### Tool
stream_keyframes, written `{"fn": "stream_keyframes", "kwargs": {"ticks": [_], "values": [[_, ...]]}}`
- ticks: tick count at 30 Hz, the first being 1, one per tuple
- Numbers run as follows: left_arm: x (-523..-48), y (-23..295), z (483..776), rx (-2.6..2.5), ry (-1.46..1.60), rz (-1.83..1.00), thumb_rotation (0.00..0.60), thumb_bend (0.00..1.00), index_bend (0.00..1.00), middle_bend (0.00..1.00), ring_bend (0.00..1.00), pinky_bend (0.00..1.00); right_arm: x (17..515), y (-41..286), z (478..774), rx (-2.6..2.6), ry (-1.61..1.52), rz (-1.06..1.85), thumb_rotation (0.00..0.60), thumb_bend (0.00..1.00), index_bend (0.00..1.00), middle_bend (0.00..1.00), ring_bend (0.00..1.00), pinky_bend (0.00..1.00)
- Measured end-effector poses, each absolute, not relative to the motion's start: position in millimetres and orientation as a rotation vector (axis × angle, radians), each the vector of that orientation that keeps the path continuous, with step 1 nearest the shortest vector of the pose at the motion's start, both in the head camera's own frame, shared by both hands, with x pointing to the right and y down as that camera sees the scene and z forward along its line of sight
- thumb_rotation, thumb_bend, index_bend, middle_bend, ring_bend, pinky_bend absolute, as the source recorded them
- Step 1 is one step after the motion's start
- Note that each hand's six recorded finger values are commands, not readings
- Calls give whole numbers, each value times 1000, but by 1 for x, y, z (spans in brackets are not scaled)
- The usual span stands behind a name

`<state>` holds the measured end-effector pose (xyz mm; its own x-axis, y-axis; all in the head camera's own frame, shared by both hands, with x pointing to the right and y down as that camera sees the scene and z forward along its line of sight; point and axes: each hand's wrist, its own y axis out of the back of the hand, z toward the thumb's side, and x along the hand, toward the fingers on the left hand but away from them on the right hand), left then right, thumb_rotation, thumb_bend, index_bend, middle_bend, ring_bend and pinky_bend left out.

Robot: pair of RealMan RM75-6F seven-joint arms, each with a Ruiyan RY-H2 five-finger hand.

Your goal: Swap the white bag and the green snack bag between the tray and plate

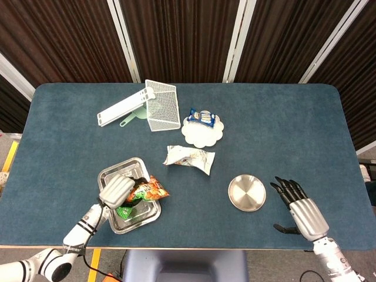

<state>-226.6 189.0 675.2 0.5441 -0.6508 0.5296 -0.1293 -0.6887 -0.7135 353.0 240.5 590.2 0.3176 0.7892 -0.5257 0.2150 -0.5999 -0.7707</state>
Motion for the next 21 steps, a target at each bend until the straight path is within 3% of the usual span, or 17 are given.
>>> {"fn": "stream_keyframes", "kwargs": {"ticks": [11, 14, 19, 21], "values": [[-112, 201, 689, -2254, 586, -878, 600, 386, 369, 594, 573, 684, 368, 227, 579, -2063, -979, 1256, 600, 157, 0, 0, 0, 0], [-91, 202, 696, -2249, 586, -855, 600, 383, 324, 533, 511, 621, 373, 223, 576, -2068, -995, 1256, 600, 157, 0, 0, 0, 0], [-78, 204, 707, -2218, 583, -874, 600, 357, 21, 121, 107, 284, 378, 219, 576, -2065, -1006, 1261, 600, 156, 0, 0, 0, 0], [-75, 205, 709, -2221, 591, -890, 600, 355, 0, 29, 22, 208, 379, 218, 576, -2061, -1012, 1265, 600, 157, 0, 0, 0, 0]]}}
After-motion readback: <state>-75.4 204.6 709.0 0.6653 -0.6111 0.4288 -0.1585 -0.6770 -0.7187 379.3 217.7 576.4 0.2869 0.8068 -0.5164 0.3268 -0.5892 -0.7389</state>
